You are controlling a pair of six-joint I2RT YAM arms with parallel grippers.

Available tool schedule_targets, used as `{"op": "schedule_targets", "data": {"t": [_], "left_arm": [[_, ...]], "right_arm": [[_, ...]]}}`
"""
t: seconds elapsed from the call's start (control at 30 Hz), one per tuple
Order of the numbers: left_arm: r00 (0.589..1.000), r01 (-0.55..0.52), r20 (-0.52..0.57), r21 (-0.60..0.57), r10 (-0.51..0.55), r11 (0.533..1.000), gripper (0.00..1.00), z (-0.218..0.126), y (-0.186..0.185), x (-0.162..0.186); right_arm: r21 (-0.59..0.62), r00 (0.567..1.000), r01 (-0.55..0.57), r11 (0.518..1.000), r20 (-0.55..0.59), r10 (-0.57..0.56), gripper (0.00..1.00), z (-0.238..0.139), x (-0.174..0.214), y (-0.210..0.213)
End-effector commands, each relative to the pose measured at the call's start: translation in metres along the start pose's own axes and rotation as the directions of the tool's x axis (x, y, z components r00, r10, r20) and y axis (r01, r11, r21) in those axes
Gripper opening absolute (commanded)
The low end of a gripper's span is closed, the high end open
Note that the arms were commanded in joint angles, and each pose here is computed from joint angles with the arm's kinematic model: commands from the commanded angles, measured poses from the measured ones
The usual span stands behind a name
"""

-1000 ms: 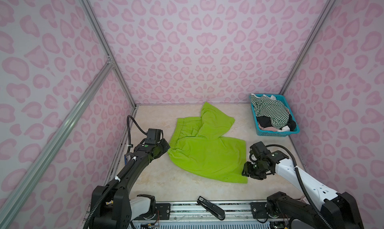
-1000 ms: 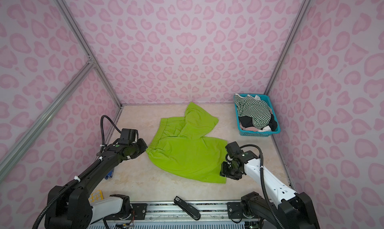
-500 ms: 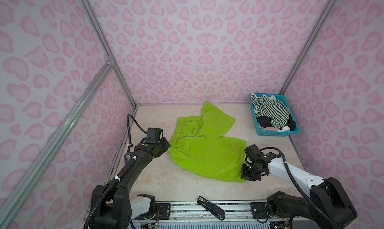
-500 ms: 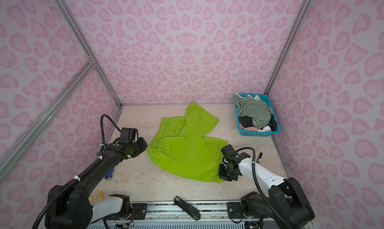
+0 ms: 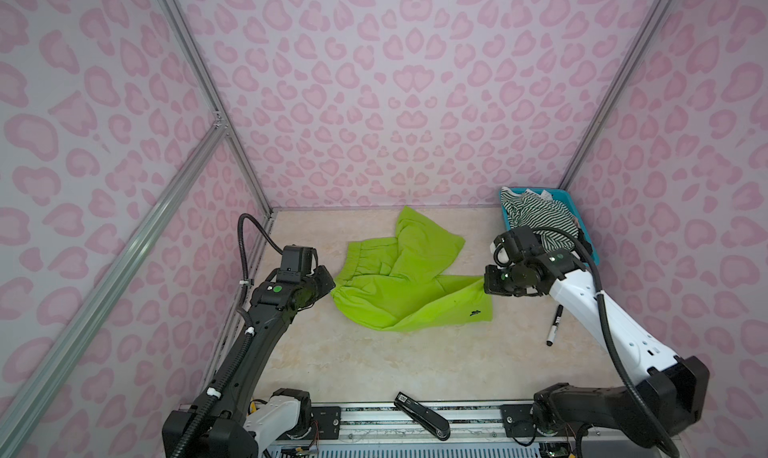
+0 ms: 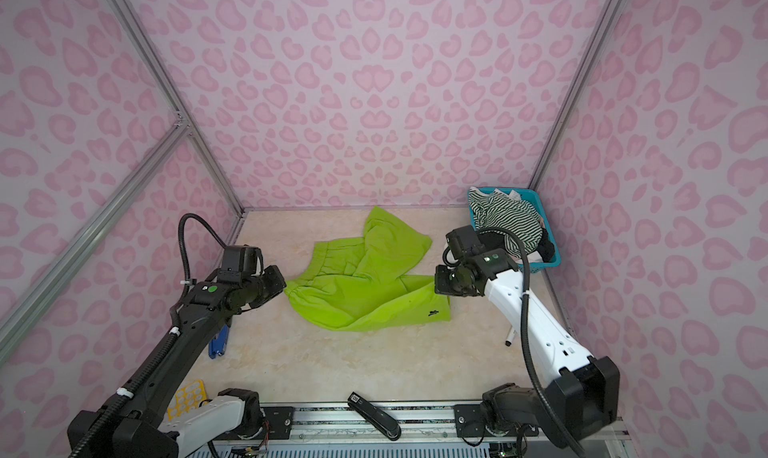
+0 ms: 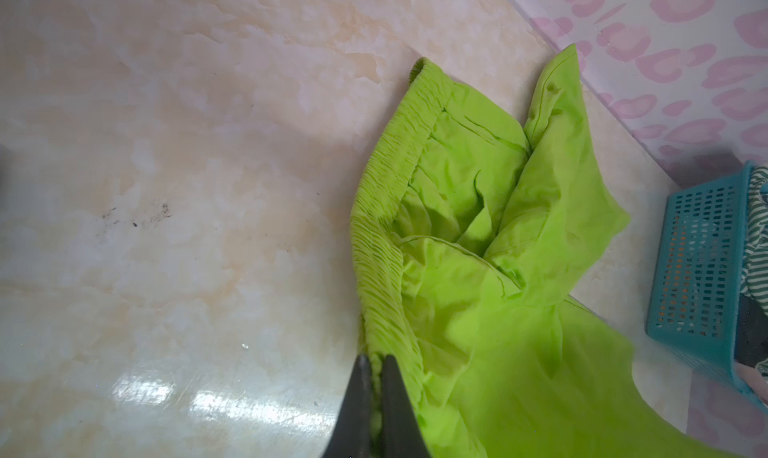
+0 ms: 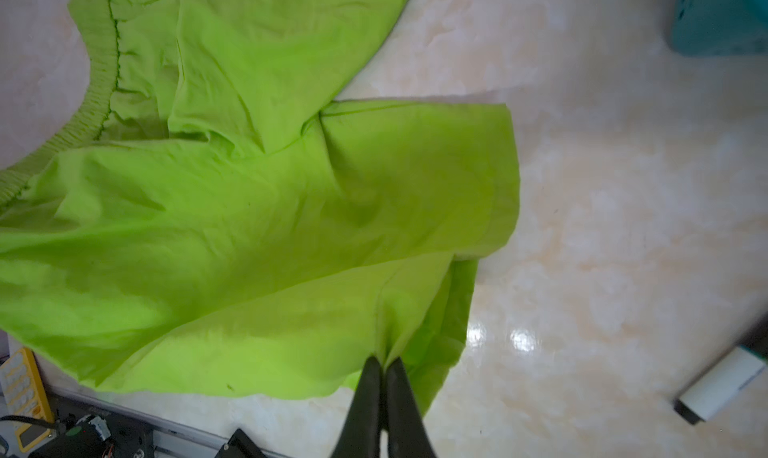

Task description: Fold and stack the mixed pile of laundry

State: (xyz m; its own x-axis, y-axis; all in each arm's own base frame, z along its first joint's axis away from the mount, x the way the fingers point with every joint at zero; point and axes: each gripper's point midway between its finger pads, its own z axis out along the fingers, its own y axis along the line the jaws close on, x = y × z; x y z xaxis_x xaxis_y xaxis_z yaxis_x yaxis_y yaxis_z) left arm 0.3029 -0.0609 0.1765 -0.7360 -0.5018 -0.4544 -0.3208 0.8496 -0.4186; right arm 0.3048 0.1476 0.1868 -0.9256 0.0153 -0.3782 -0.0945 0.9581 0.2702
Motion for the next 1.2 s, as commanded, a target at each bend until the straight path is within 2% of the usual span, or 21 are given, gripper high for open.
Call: {"op": "schedule_targets", "data": {"t": [0.0, 0.03, 0.07, 0.17, 0.27, 0.37, 0.47, 0.63, 0.87, 1.17], "left_arm": [[1.000, -0.002, -0.011, -0.059, 0.002, 0.998, 0.02, 0.010, 0.011, -0.004], [1.000, 0.003, -0.022, -0.064, -0.004, 0.998, 0.02, 0.018, 0.012, -0.005], [0.999, 0.010, -0.037, -0.073, -0.012, 0.997, 0.02, 0.027, 0.014, -0.005], [0.997, 0.020, -0.078, -0.083, -0.027, 0.996, 0.02, 0.050, 0.017, -0.002], [0.995, 0.030, -0.096, -0.096, -0.039, 0.995, 0.02, 0.065, 0.022, 0.000], [0.993, 0.036, -0.106, -0.110, -0.048, 0.993, 0.02, 0.075, 0.027, 0.000], [0.992, 0.035, -0.114, -0.117, -0.049, 0.993, 0.02, 0.081, 0.030, 0.000], [0.990, 0.040, -0.129, -0.122, -0.056, 0.992, 0.02, 0.087, 0.034, 0.002], [0.989, 0.041, -0.134, -0.129, -0.059, 0.991, 0.02, 0.087, 0.039, 0.007], [0.989, 0.045, -0.137, -0.132, -0.063, 0.990, 0.02, 0.087, 0.042, 0.011]], "right_arm": [[-0.003, 0.997, 0.044, 0.999, -0.064, -0.044, 0.00, 0.032, -0.022, -0.001], [0.001, 0.994, 0.033, 0.999, -0.104, -0.032, 0.00, 0.045, -0.026, -0.003], [0.006, 0.991, 0.029, 1.000, -0.133, -0.028, 0.04, 0.058, -0.028, -0.005], [0.017, 0.986, 0.033, 0.999, -0.167, -0.030, 0.25, 0.078, -0.023, -0.009], [0.041, 0.985, 0.042, 0.998, -0.168, -0.035, 0.42, 0.070, -0.005, -0.019], [0.059, 0.988, 0.037, 0.998, -0.154, -0.028, 0.50, 0.054, 0.017, -0.031], [-0.021, 0.989, 0.030, 0.999, -0.145, -0.033, 0.51, 0.053, 0.039, -0.029], [-0.099, 0.979, -0.020, 0.995, -0.204, -0.001, 0.44, 0.082, 0.067, -0.026], [-0.107, 0.985, -0.018, 0.994, -0.170, -0.001, 0.42, 0.117, 0.052, -0.030], [-0.102, 0.976, -0.043, 0.994, -0.215, 0.020, 0.43, 0.152, 0.048, -0.038]]}}
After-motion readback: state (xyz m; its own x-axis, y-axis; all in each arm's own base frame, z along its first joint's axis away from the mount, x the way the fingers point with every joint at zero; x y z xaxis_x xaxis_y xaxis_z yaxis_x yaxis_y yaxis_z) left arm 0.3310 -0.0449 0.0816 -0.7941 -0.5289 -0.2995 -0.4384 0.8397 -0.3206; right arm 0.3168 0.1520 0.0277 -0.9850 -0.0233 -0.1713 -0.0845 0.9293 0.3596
